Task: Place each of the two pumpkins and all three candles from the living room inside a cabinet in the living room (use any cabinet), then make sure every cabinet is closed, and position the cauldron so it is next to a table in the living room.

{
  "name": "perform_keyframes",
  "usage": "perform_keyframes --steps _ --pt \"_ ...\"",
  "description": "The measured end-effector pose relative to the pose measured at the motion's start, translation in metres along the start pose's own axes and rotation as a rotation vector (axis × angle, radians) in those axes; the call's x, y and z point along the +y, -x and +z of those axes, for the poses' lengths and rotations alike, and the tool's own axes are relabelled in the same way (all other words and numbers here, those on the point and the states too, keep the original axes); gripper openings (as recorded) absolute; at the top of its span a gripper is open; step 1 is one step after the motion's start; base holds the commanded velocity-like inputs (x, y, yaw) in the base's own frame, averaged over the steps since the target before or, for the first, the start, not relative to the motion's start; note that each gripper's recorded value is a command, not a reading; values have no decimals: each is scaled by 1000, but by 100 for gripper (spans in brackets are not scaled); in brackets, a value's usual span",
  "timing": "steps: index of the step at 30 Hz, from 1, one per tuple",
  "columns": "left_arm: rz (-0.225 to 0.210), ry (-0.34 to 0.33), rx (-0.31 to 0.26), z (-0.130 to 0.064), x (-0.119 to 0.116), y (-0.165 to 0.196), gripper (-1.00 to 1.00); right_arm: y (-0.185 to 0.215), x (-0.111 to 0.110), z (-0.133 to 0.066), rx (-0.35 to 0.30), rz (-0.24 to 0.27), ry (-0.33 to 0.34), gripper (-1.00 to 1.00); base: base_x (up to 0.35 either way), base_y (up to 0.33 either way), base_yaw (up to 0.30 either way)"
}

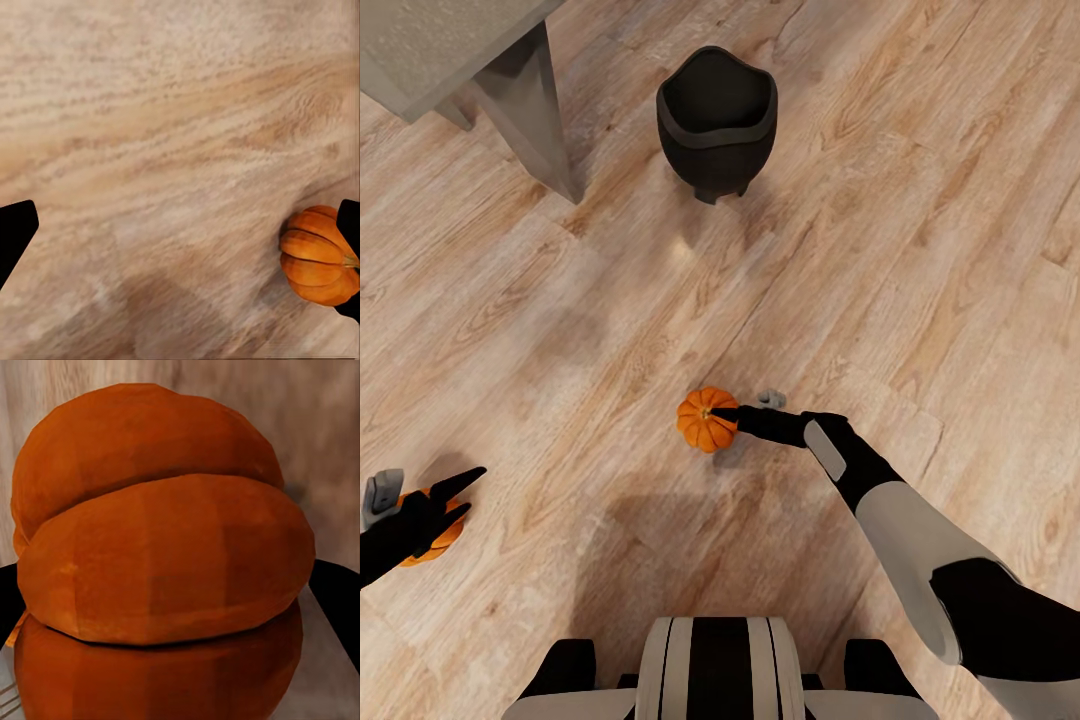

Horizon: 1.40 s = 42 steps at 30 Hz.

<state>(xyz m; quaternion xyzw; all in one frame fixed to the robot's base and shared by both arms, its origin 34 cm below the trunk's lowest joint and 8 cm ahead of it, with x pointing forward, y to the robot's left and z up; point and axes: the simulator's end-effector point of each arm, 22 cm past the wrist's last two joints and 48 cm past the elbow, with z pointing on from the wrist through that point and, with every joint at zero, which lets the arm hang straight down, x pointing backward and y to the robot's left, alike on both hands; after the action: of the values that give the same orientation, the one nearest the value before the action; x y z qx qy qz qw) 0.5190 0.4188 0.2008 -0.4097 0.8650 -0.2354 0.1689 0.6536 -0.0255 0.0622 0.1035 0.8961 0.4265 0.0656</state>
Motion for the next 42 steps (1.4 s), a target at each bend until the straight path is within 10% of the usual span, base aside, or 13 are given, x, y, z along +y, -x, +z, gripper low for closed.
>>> perform_keyframes --steps 14,42 --pt "3 -9 4 1 -3 -1 100 24 40 -9 -81 -94 72 -100 0 0 0" --pt "-18 -15 24 -10 4 -5 100 0 32 -6 -37 -60 61 -100 0 0 34"
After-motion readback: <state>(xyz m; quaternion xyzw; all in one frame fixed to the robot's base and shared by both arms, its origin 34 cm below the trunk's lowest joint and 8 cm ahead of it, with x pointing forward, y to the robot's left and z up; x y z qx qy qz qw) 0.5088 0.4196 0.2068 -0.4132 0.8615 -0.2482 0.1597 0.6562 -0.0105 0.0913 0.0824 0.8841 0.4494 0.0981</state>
